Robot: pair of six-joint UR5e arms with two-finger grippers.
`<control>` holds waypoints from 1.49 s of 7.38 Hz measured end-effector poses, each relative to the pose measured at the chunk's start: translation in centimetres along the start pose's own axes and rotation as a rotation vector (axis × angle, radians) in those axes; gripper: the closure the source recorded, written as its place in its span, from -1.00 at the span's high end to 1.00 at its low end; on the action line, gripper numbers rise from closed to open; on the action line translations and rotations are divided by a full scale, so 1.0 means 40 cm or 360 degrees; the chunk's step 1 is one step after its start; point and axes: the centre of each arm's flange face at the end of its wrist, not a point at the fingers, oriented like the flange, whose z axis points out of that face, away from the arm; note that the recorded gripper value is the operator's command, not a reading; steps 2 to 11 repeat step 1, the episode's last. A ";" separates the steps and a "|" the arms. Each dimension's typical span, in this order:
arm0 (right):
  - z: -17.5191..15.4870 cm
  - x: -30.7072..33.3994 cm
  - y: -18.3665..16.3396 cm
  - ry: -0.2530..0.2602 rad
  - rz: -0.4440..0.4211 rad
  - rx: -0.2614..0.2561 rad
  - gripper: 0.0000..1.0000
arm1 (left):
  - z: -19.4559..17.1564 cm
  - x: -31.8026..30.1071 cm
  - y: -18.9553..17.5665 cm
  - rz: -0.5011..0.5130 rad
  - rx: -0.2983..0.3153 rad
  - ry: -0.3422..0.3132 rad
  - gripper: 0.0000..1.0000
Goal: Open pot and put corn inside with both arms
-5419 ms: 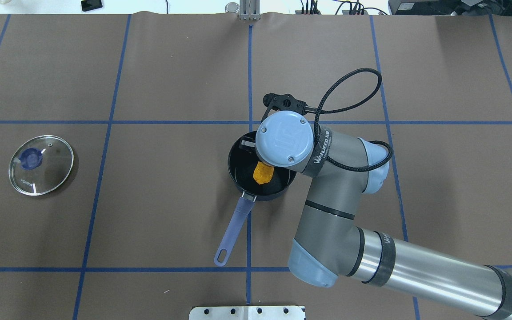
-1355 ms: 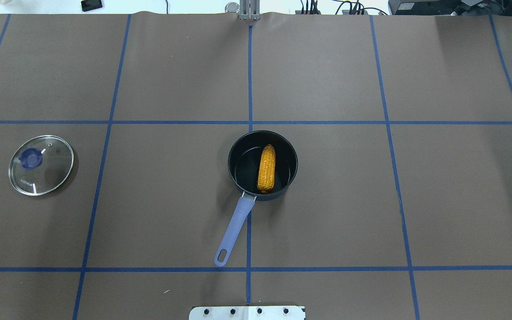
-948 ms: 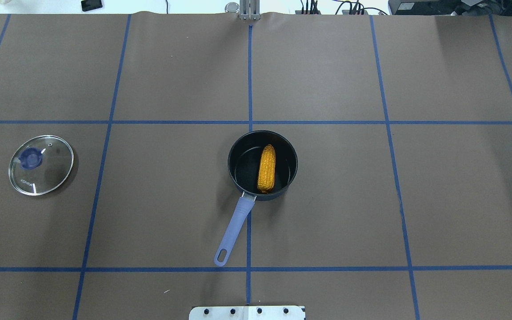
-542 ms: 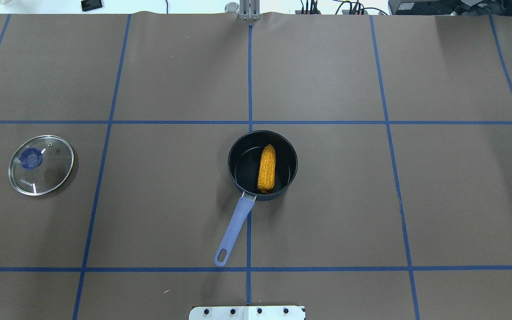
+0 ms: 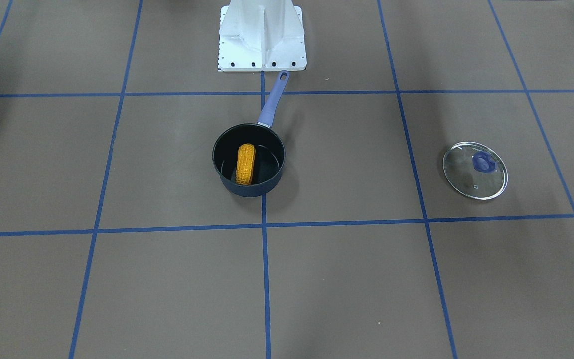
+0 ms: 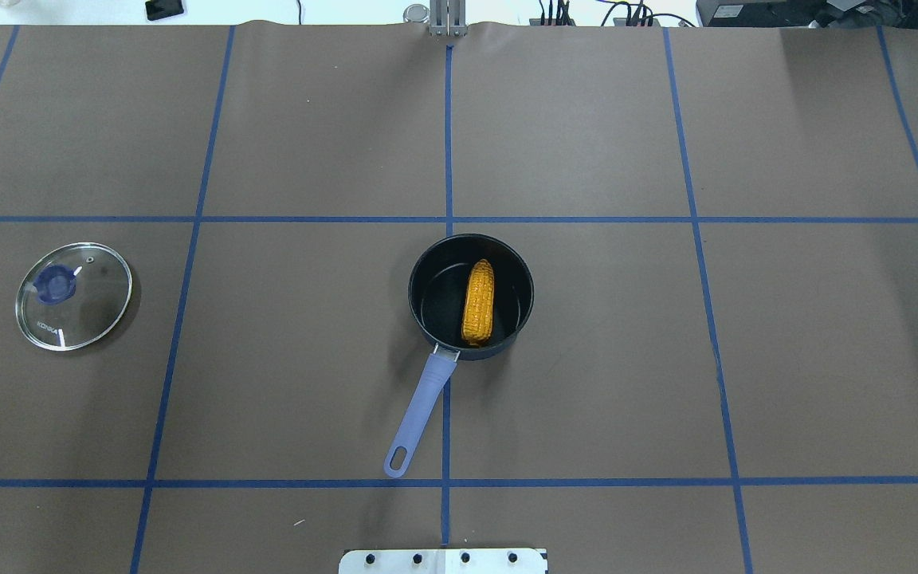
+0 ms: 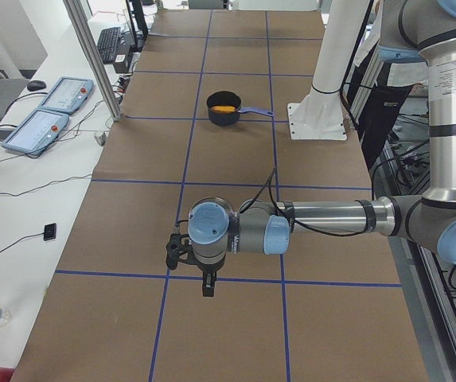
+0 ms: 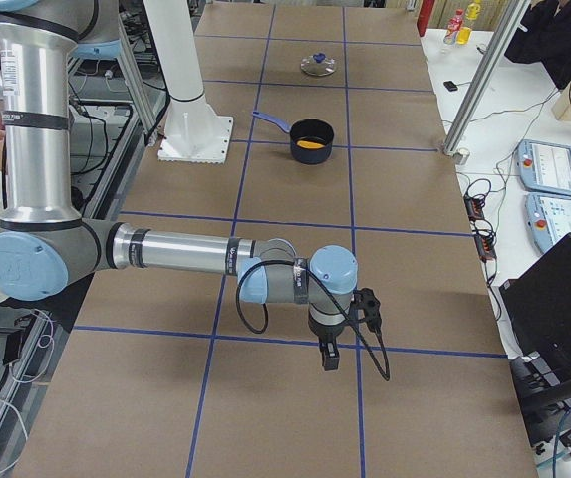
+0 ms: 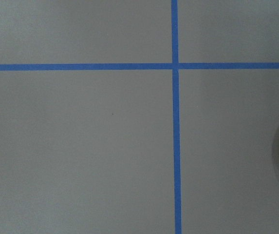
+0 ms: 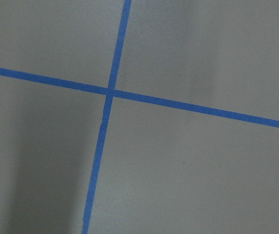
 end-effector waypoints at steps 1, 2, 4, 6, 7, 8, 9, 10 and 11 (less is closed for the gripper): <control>0.001 0.001 0.000 -0.0001 0.0000 -0.0001 1.00 | 0.001 -0.001 0.001 -0.0001 -0.0001 0.0000 0.97; 0.001 0.001 0.000 -0.0001 0.0000 -0.0001 1.00 | 0.001 -0.001 0.001 -0.0001 -0.0001 0.0000 0.97; 0.001 0.001 0.000 -0.0001 0.0000 -0.0001 1.00 | 0.001 -0.001 0.001 -0.0001 -0.0001 0.0000 0.97; 0.001 0.001 0.000 -0.0001 0.0000 -0.0001 1.00 | 0.001 -0.001 0.001 -0.0001 -0.0001 0.0000 0.97; 0.001 0.001 0.000 -0.0001 0.0000 -0.0001 1.00 | 0.001 -0.001 0.001 -0.0001 -0.0001 0.0000 0.97; 0.001 0.001 0.000 -0.0001 0.0000 -0.0001 1.00 | 0.001 -0.001 0.001 -0.0001 -0.0001 0.0000 0.97; 0.001 0.001 0.000 -0.0001 0.0000 -0.0001 1.00 | 0.001 -0.001 0.001 -0.0001 -0.0001 0.0000 0.97; 0.001 0.001 0.000 -0.0001 0.0000 -0.0001 1.00 | 0.001 -0.001 0.001 -0.0001 -0.0001 0.0000 0.97; 0.001 0.001 0.000 -0.0001 0.0000 -0.0001 1.00 | 0.001 -0.001 0.001 -0.0001 -0.0001 0.0000 0.97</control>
